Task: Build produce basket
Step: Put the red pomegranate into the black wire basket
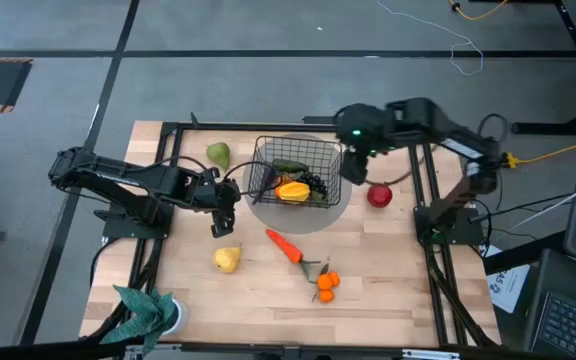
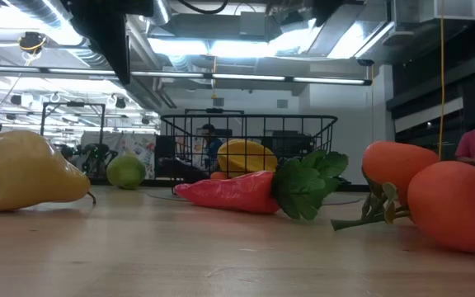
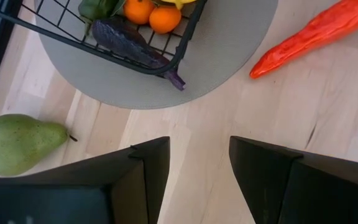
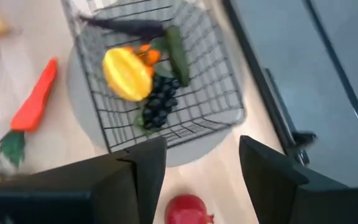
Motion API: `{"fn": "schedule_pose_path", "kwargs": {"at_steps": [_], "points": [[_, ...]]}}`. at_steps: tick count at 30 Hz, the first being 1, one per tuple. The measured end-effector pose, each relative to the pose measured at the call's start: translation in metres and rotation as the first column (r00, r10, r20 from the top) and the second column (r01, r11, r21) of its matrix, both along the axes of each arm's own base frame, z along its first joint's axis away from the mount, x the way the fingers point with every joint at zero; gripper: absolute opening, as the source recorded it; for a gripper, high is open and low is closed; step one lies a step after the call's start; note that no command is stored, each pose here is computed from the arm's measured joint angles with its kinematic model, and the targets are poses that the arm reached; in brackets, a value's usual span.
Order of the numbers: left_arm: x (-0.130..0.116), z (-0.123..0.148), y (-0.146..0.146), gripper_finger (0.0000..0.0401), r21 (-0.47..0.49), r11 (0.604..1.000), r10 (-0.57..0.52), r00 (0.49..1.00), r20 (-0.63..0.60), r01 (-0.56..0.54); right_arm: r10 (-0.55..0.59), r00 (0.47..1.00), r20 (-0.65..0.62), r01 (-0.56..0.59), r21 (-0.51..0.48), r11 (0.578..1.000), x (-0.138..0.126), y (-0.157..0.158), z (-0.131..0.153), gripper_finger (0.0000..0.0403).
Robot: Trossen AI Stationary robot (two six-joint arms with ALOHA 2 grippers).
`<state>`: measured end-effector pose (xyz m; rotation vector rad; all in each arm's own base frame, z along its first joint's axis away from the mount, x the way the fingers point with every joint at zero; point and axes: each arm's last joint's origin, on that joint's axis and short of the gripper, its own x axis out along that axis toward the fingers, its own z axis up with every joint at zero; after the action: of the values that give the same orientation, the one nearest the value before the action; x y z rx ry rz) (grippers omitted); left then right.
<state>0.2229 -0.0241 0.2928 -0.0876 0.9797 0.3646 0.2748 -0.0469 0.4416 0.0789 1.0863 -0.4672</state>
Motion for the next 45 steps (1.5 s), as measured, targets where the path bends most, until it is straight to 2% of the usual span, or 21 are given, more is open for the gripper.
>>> {"fn": "schedule_pose_path", "kwargs": {"at_steps": [5,9,11,14,16,19,22,29,35,40,45], "points": [[0.000,0.000,0.000,0.0154,0.000,1.000,0.000,1.000,0.000,0.000,-0.207,0.975,0.083,0.205,0.041,0.978,-0.032,0.011,0.003,0.0188],[0.000,0.000,0.000,0.0154,0.000,1.000,0.000,1.000,0.000,0.000,-0.331,0.943,0.034,0.332,-0.032,0.943,-0.051,0.012,-0.023,0.0188],[0.000,0.000,0.000,0.0154,0.000,1.000,0.000,1.000,0.000,0.000,-0.436,0.900,0.005,0.435,-0.055,0.899,-0.060,0.008,-0.043,0.0188],[0.000,0.000,0.000,0.0154,0.000,1.000,0.000,1.000,0.001,0.000,-0.603,0.795,-0.063,0.600,-0.062,0.798,-0.068,-0.002,-0.081,0.0188],[0.000,0.000,0.000,0.0154,0.000,1.000,0.000,1.000,0.002,0.000,-0.661,0.738,-0.138,0.653,-0.103,0.750,-0.072,-0.008,-0.108,0.0188],[0.000,0.000,0.000,0.0154,0.000,1.000,0.000,1.000,0.002,0.000,-0.713,0.666,-0.219,0.687,-0.191,0.701,-0.076,-0.019,-0.147,0.0188],[0.000,0.000,0.000,0.0154,-0.001,1.000,0.001,1.000,0.003,-0.001,-0.745,0.616,-0.255,0.713,-0.223,0.665,-0.080,-0.032,-0.180,0.0188],[0.000,0.000,0.000,0.0154,-0.001,1.000,0.001,1.000,0.003,-0.001,-0.761,0.591,-0.268,0.733,-0.215,0.646,-0.089,-0.053,-0.232,0.0188],[0.000,0.000,0.000,0.0154,-0.001,1.000,0.000,1.000,0.003,0.000,-0.735,0.607,-0.302,0.761,-0.045,0.647,-0.091,-0.050,-0.258,0.0188],[0.000,0.000,0.000,0.0154,0.000,1.000,0.000,1.000,0.002,0.000,-0.700,0.607,-0.376,0.766,0.040,0.642,-0.094,-0.041,-0.266,0.0188],[0.000,0.000,0.000,0.0154,0.000,1.000,0.000,1.000,0.002,0.000,-0.677,0.601,-0.425,0.781,0.130,0.612,-0.092,-0.031,-0.267,0.0188]]}}
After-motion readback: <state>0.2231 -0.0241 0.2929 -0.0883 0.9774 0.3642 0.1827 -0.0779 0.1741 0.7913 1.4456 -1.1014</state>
